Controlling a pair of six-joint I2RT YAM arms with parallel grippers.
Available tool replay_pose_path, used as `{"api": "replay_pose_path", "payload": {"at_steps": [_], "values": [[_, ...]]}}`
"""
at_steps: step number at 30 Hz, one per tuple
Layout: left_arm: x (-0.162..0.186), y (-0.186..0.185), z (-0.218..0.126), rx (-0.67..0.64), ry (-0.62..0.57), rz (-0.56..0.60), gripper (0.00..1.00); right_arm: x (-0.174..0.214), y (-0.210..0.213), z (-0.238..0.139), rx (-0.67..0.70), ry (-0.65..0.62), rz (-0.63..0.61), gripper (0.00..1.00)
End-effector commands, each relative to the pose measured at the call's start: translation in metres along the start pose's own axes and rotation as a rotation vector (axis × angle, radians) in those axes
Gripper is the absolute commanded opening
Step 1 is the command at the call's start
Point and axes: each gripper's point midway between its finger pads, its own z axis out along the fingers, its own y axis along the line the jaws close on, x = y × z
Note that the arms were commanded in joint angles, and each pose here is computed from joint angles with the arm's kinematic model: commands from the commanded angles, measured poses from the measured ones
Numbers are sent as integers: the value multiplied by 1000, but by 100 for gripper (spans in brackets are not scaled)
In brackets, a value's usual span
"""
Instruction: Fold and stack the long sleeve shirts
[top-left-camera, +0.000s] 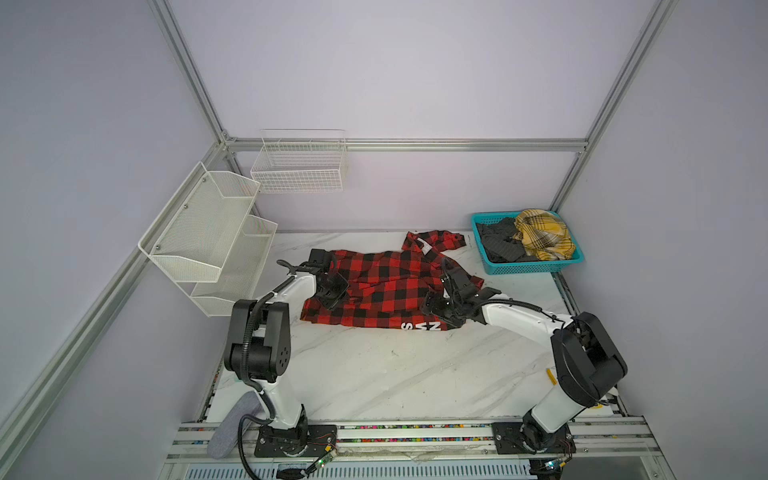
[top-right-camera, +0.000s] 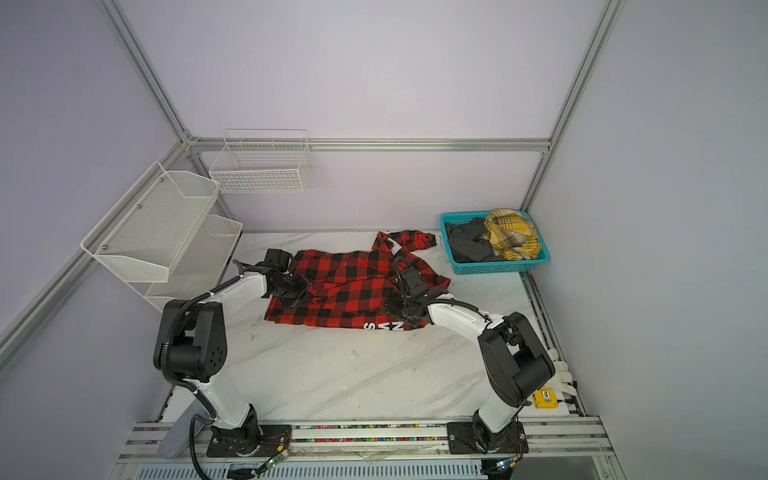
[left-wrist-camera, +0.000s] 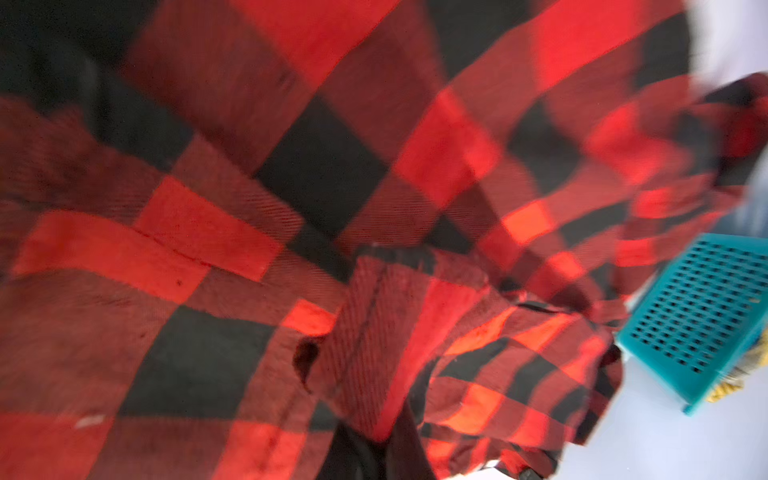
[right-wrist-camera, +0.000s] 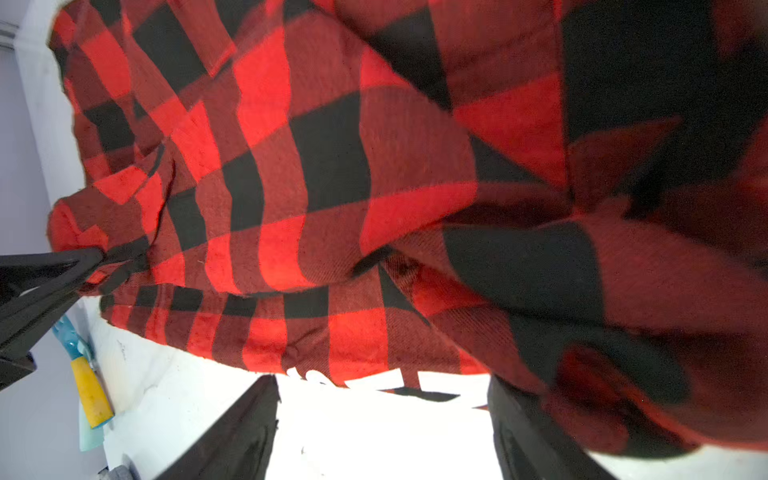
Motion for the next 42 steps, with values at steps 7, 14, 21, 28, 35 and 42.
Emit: {"api": "replay_pose_path", "payload": {"at_steps": [7, 14, 21, 28, 35, 42], "values": [[-34, -44, -118, 160, -193, 63, 0, -20, 14, -10, -204, 8, 160, 97], [-23, -39, -123, 156, -144, 71, 0, -10, 11, -17, -216, 32, 184, 97], [-31, -4, -114, 85, -131, 41, 0, 5, -2, 2, -204, 82, 257, 97], [-33, 53, -77, -38, -71, 14, 0, -7, -29, 8, -166, 15, 324, 94], [-30, 77, -57, -67, -40, -3, 0, -8, -35, 6, -174, 2, 347, 54], [-35, 78, -59, -58, -53, -3, 0, -18, -24, -2, -203, -14, 363, 11]]}}
